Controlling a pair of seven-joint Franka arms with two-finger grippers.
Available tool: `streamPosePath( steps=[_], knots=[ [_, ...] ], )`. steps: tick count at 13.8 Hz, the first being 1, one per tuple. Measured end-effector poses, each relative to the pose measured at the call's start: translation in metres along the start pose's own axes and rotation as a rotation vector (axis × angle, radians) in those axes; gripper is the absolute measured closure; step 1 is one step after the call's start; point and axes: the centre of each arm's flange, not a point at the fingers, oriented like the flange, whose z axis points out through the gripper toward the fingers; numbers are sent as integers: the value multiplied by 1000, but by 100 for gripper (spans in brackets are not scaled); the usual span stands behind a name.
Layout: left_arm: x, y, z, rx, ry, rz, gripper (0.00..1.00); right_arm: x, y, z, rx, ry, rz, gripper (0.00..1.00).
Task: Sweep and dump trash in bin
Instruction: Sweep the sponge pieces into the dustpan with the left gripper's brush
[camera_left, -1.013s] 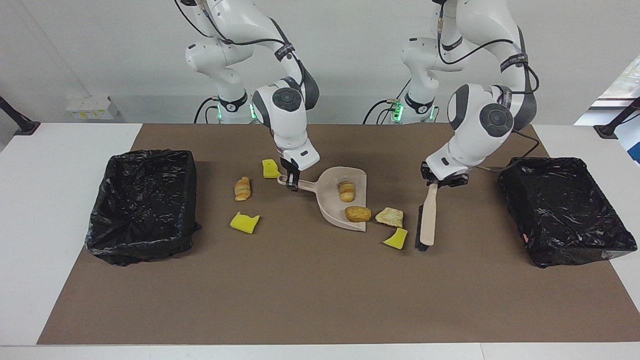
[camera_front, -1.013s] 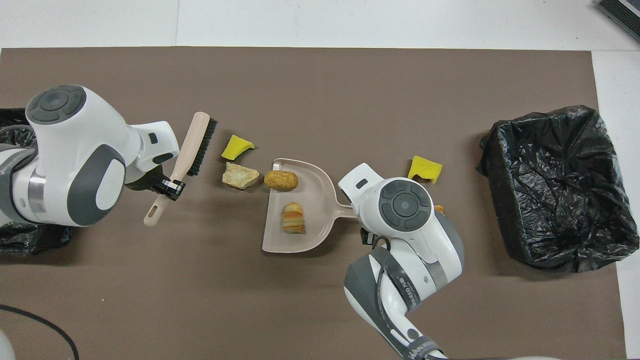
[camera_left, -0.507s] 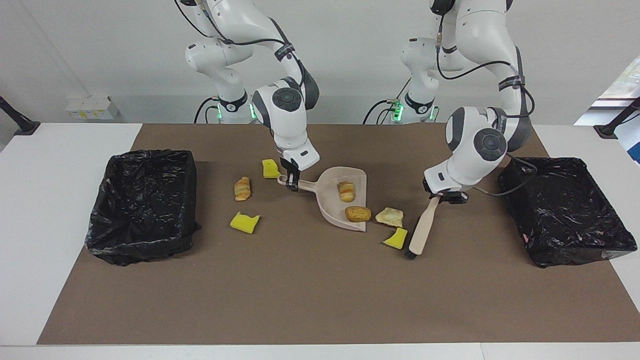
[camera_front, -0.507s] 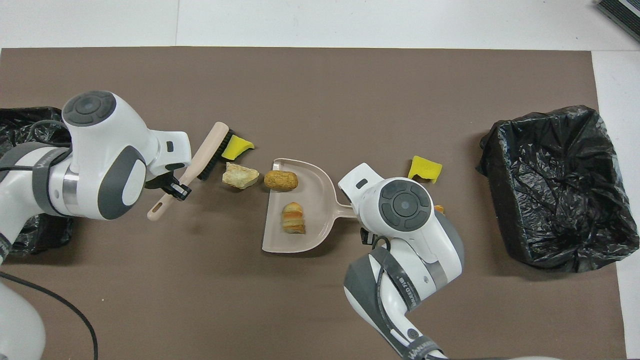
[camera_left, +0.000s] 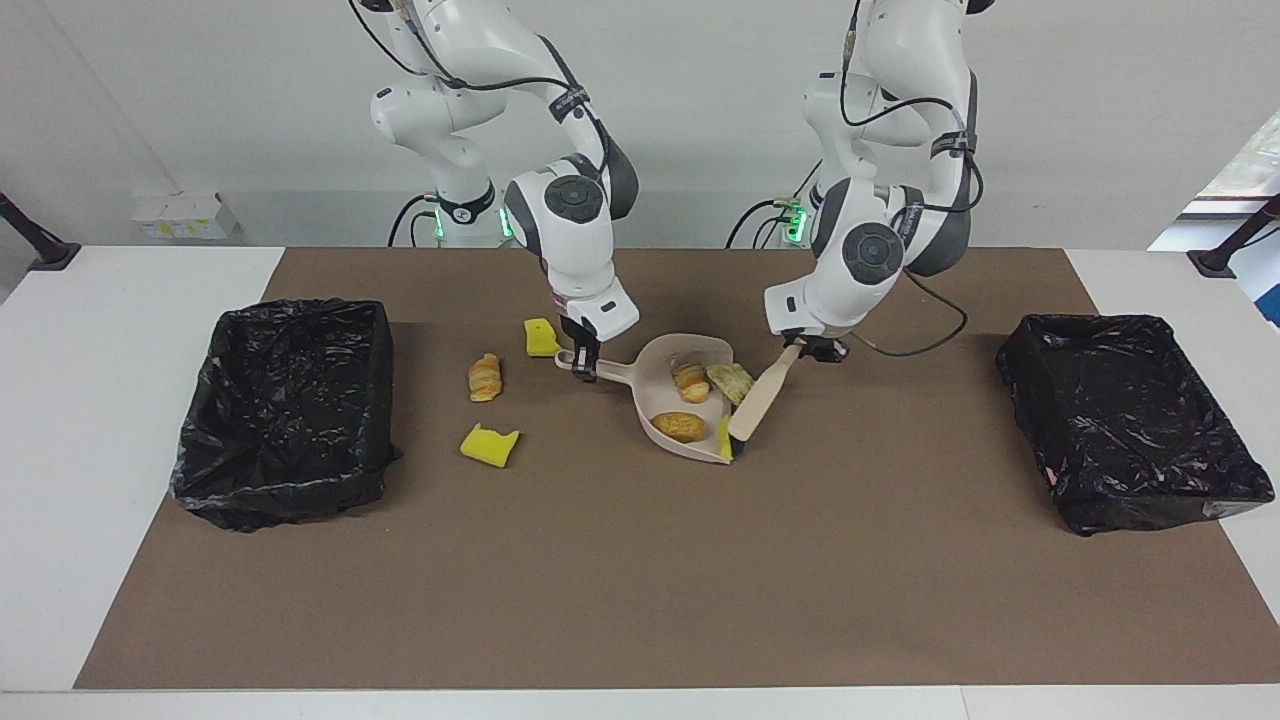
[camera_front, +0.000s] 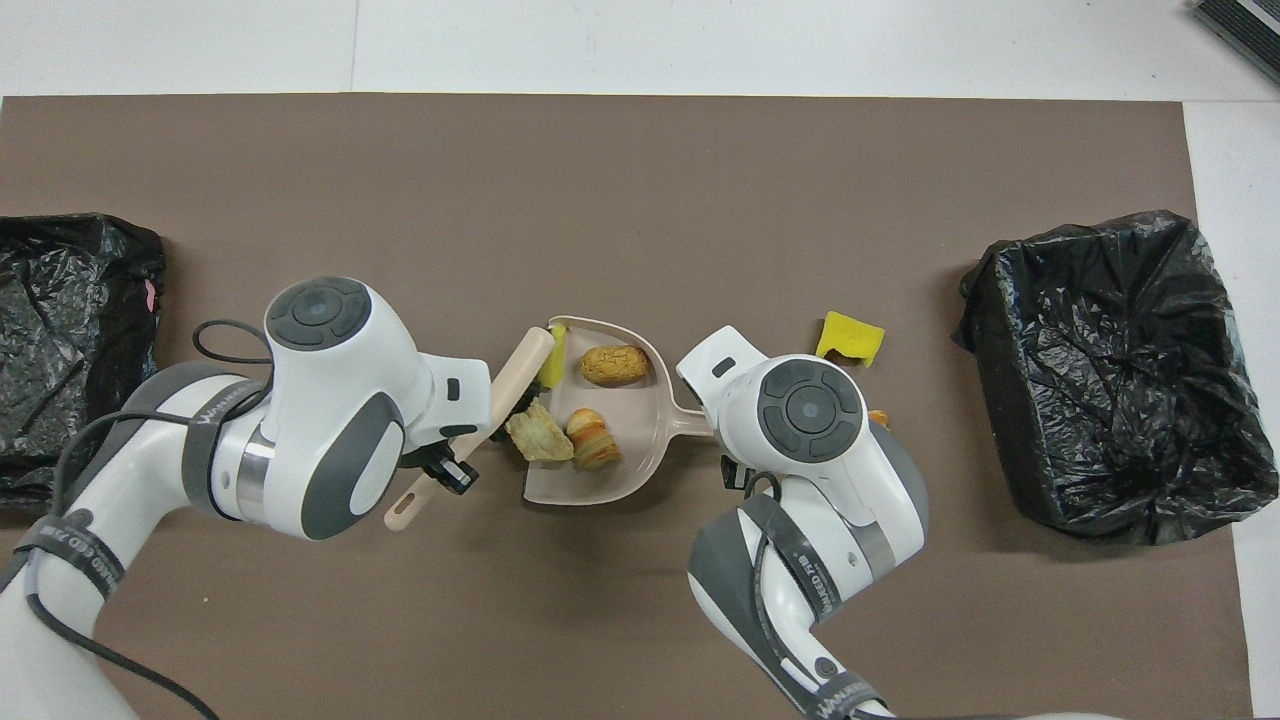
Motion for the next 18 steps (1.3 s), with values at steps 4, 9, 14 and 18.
streamPosePath(
  steps=[4,9,14,18],
  knots=[
    [7,48,0,-28,-9,-138,74,0,0,0,0,0,0,68],
    [1,54,-25,-38,-9,-397,74,0,0,0,0,0,0,68],
    [-7,70,-32,-31,-39,-566,74,-9,8,-10,-8,4,20,68],
    [-2,86,-38,-26,10,-540,74,-31,24,-36,-15,5,55,68]
  ],
)
